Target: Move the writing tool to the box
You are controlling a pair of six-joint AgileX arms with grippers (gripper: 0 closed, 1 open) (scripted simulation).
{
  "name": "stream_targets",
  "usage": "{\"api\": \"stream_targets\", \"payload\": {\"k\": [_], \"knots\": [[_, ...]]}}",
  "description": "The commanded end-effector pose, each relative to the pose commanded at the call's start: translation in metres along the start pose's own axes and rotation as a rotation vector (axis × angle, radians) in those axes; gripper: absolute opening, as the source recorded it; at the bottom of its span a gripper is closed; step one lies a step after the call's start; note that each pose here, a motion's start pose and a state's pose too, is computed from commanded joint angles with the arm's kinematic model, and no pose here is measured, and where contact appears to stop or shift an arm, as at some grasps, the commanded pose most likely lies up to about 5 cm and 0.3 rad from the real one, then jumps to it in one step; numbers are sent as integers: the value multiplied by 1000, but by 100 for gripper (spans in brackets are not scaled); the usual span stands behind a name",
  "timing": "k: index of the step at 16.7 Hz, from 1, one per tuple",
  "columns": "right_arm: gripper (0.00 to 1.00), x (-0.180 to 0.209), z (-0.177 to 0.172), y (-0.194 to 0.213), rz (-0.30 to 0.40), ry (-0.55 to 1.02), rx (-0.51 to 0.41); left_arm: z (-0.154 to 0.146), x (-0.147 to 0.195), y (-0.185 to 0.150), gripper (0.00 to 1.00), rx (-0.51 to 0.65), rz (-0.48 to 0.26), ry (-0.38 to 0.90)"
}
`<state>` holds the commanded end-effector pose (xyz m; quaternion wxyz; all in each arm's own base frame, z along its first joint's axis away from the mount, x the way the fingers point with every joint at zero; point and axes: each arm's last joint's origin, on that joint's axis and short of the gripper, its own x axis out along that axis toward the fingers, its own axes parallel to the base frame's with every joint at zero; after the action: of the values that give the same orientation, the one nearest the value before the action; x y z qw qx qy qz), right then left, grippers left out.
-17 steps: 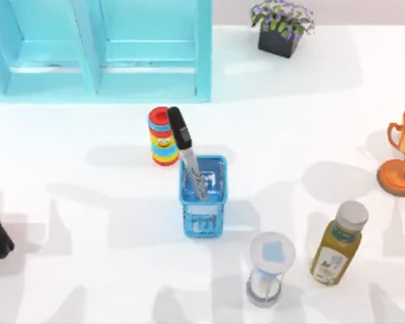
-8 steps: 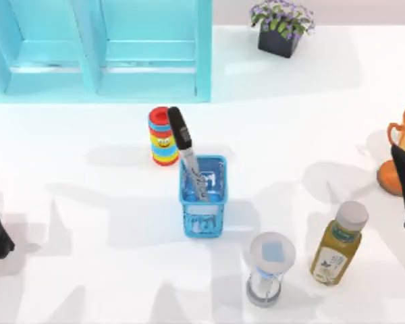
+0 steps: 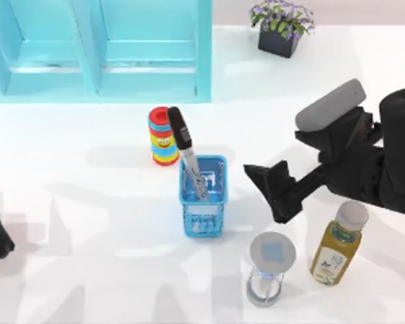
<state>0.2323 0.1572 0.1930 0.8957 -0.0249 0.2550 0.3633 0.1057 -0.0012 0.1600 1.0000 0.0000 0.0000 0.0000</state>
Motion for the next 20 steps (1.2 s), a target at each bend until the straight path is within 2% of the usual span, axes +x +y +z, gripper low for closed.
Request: {"api": "stream_targets", "payload": {"k": [2, 5, 13, 20], "knots": [[100, 24, -1, 9, 54, 44, -4, 0, 0, 0, 100, 0, 0, 0], [100, 43, -6, 18, 99, 88, -5, 0, 0, 0, 100, 0, 0, 0], [100, 53, -4, 20, 103, 88, -5, 0, 0, 0, 100, 0, 0, 0], [100, 131, -13, 27, 103, 98, -5, 0, 0, 0, 100, 0, 0, 0]]}}
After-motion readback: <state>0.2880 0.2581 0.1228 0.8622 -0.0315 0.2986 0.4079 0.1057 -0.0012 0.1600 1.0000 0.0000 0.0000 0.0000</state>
